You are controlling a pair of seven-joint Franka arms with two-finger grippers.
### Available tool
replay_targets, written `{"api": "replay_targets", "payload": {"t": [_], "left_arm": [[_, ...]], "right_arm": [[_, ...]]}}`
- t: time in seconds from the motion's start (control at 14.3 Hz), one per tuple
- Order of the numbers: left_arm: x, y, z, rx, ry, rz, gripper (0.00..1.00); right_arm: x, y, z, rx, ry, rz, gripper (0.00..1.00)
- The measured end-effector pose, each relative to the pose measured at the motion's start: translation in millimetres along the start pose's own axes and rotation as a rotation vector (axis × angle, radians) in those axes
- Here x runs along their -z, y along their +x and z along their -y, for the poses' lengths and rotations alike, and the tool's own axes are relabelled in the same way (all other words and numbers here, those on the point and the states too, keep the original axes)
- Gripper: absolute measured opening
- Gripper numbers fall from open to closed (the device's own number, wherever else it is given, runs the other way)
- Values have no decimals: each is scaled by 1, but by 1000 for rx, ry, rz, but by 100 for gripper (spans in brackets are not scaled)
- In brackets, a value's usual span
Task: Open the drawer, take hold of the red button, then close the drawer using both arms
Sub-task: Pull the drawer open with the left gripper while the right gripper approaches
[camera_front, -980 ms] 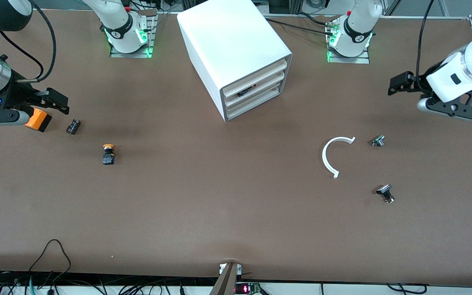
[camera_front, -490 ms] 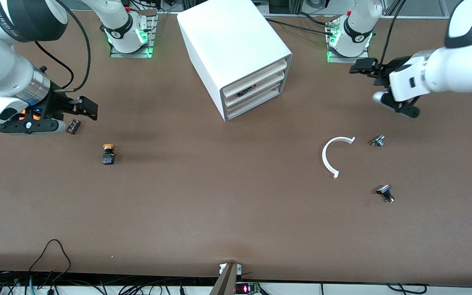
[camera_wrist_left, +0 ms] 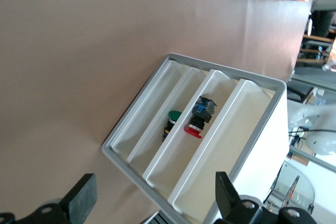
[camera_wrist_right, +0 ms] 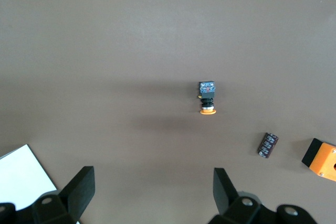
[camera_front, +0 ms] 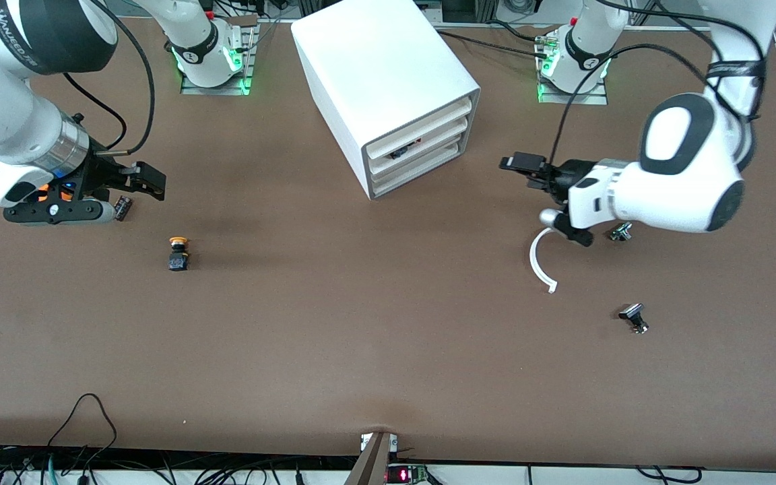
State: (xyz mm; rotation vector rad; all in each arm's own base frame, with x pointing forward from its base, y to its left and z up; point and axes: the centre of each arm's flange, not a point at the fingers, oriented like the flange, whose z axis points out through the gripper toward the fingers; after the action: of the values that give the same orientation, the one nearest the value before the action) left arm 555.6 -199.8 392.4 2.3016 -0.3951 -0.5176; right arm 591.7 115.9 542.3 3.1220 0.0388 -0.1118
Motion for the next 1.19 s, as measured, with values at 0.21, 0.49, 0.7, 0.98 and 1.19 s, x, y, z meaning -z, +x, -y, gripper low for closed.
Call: {"api": "replay_targets", "payload": {"t": [0.21, 0.49, 0.7, 0.98, 1.19], "left_arm": [[-40, -4, 21, -145, -73, -11, 99], [-89, -19, 47, -233, -182, -20, 98], [-117, -24, 49, -259, -169, -16, 95], [-168, -30, 39, -276, -137, -55, 95], [-196, -40, 39, -306, -151, -82, 93]], "right_arm": [[-9, 3, 14, -37, -2, 12, 100], [-20, 8, 21, -44, -4, 26, 100], [-31, 13, 35, -73, -6, 35, 100], [-41, 16, 59, -106, -12, 47, 100], [-50, 16, 71, -164, -19, 58, 100]]}}
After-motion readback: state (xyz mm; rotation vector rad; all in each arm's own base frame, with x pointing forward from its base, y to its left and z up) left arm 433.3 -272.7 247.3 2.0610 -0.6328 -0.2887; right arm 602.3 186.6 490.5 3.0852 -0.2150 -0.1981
